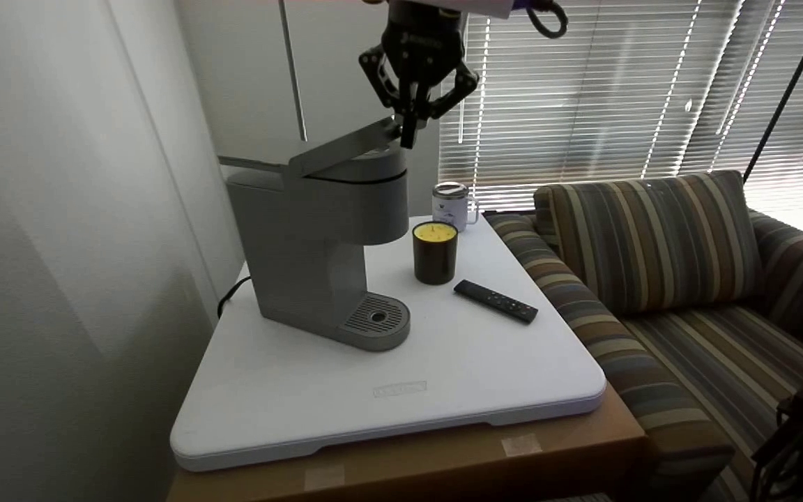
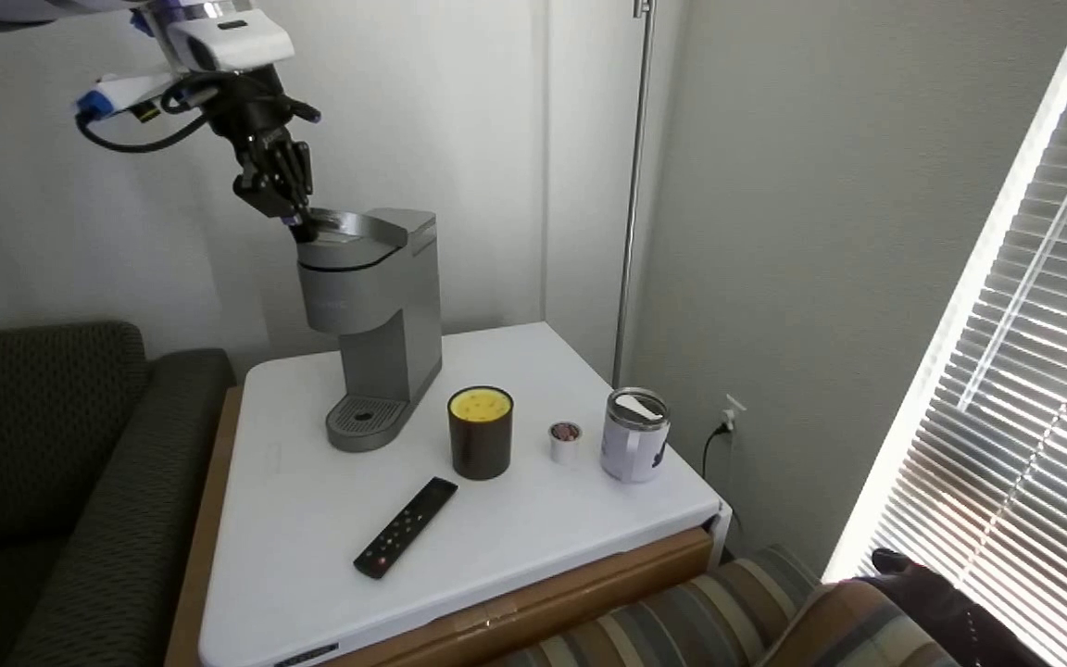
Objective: Close the lid of the coffee maker and then open it
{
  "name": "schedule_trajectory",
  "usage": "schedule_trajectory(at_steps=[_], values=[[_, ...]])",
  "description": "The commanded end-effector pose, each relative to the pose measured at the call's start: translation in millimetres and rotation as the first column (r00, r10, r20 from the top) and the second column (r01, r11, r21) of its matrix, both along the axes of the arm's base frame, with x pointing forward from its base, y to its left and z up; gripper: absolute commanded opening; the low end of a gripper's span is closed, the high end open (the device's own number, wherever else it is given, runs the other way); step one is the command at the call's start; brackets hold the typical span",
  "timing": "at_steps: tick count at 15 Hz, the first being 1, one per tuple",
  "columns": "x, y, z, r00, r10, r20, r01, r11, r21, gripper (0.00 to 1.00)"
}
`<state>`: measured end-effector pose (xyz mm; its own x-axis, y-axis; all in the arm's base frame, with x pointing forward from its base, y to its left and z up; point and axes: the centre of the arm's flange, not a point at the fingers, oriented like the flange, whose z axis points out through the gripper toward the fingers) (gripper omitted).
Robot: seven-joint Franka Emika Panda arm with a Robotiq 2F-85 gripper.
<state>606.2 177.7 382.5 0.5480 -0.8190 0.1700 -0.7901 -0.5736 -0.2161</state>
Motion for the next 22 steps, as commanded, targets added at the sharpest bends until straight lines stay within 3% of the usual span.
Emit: schedule_trajectory(at_steps=[1, 15, 22], values=[[-4, 0, 6, 0.999, -0.023, 0.045, 0.022, 1.000, 0.023, 0.00], [6, 12, 42, 0.992, 0.007, 0.128, -0.008, 1.000, 0.012, 0.00], [21, 16, 43, 0.991, 0.018, 0.131, -0.018, 1.000, -0.002, 0.00]])
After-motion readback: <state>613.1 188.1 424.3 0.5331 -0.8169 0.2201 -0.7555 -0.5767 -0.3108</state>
